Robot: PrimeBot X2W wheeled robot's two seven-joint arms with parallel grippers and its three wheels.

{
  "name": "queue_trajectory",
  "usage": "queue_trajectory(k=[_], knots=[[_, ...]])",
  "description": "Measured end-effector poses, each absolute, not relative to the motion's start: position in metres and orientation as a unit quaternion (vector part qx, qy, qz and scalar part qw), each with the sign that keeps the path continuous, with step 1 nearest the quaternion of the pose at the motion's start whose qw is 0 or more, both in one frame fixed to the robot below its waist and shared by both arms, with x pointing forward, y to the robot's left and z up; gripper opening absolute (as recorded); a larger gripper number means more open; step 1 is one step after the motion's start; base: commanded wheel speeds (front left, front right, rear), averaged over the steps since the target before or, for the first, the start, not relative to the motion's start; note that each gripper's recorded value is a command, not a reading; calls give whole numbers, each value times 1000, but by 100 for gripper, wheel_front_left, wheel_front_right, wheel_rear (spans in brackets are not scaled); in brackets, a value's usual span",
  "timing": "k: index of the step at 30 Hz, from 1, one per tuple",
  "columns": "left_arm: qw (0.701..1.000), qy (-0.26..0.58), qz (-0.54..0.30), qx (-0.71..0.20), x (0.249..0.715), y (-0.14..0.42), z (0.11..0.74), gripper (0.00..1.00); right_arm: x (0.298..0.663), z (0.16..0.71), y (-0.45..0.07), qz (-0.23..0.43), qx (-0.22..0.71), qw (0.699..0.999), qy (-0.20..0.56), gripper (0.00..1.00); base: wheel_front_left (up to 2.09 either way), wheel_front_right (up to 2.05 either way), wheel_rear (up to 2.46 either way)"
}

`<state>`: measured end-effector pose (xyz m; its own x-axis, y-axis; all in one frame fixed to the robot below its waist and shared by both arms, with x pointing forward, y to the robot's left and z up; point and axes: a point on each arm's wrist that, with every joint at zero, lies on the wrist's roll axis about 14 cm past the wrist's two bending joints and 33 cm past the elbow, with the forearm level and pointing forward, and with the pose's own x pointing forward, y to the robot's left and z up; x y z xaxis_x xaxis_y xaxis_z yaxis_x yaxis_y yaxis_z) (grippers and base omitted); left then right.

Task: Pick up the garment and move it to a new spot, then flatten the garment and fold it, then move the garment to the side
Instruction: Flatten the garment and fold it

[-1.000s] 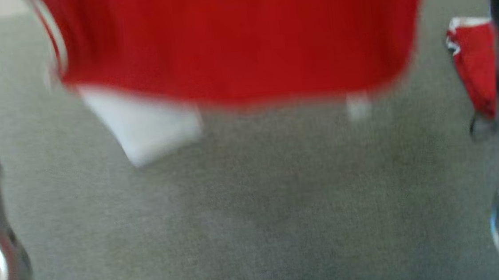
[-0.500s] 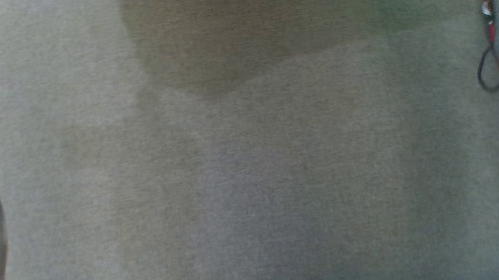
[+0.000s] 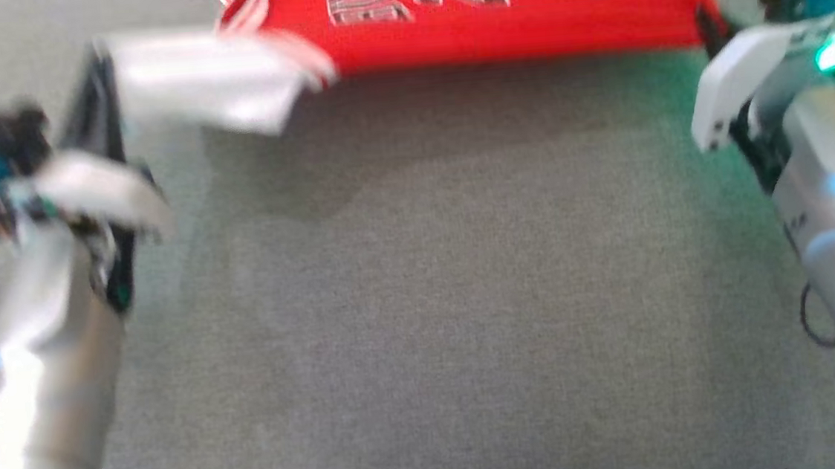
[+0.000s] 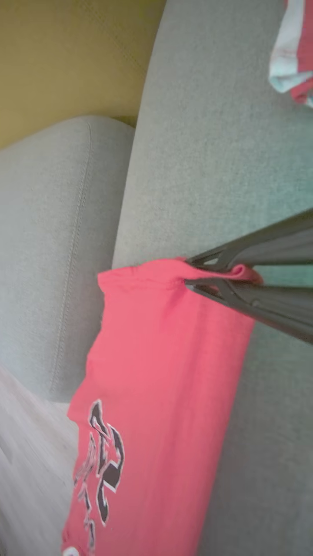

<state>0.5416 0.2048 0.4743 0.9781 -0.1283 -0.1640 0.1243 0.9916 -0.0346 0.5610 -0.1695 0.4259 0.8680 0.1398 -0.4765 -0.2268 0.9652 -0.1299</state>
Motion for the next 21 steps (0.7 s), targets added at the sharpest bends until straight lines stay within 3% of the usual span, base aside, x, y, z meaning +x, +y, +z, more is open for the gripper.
queue_trajectory(k=[9,21], knots=[[977,193,-85,4,434,213,420,0,503,424,-161,127,-112,946,277,0,0,0,0],[955,257,-146,-4,328,197,423,0,408,410,-171,181,-92,907,370,0,0,0,0]])
